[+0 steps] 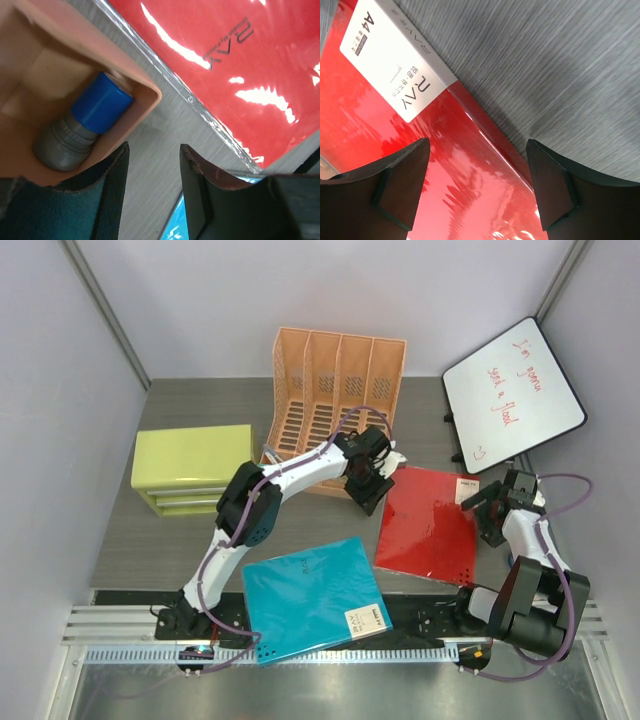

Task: Organize the desk
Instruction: Pick up the folder from the corner of the board.

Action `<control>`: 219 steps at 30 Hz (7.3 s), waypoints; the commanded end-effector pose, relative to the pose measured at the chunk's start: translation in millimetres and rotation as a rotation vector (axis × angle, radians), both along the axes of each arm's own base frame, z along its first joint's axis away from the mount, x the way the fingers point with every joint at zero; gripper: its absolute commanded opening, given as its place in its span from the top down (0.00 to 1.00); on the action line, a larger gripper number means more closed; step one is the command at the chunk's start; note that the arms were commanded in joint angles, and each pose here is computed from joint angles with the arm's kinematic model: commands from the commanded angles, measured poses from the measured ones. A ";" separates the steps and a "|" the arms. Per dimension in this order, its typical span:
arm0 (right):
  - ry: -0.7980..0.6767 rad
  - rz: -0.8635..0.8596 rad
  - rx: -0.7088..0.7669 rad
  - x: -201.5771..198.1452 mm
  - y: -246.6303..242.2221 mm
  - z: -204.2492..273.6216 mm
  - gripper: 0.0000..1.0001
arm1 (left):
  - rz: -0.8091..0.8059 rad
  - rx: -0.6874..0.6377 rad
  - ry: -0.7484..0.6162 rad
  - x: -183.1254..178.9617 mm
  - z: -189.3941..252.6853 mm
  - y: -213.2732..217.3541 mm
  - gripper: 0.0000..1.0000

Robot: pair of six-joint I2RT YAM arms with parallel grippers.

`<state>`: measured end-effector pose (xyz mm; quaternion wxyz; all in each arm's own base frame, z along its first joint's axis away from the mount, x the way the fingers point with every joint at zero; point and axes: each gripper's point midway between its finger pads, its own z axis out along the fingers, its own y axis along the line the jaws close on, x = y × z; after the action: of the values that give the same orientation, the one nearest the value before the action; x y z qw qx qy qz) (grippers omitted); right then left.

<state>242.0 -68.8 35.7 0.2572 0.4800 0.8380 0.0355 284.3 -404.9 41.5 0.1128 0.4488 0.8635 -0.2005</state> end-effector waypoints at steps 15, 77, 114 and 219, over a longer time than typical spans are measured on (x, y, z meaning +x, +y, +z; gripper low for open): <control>-0.062 0.022 0.128 0.6 27.5 -12.8 0.16 | 0.135 0.009 -0.256 99.2 10.3 -7.0 0.53; -0.292 0.004 0.324 26.1 63.2 -42.1 0.15 | -0.009 0.014 -0.265 50.0 -16.0 -30.5 0.54; -0.363 0.161 0.156 9.8 62.4 19.6 0.18 | -0.086 0.003 -0.235 34.8 -22.4 -32.7 0.55; -0.470 0.556 0.221 70.7 186.1 25.1 0.09 | 0.154 0.313 -0.428 111.2 30.2 186.5 0.59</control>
<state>300.3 121.5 52.2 0.3514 0.2407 0.8543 0.2980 410.7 -232.4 126.3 0.2874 0.3980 0.8712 0.0069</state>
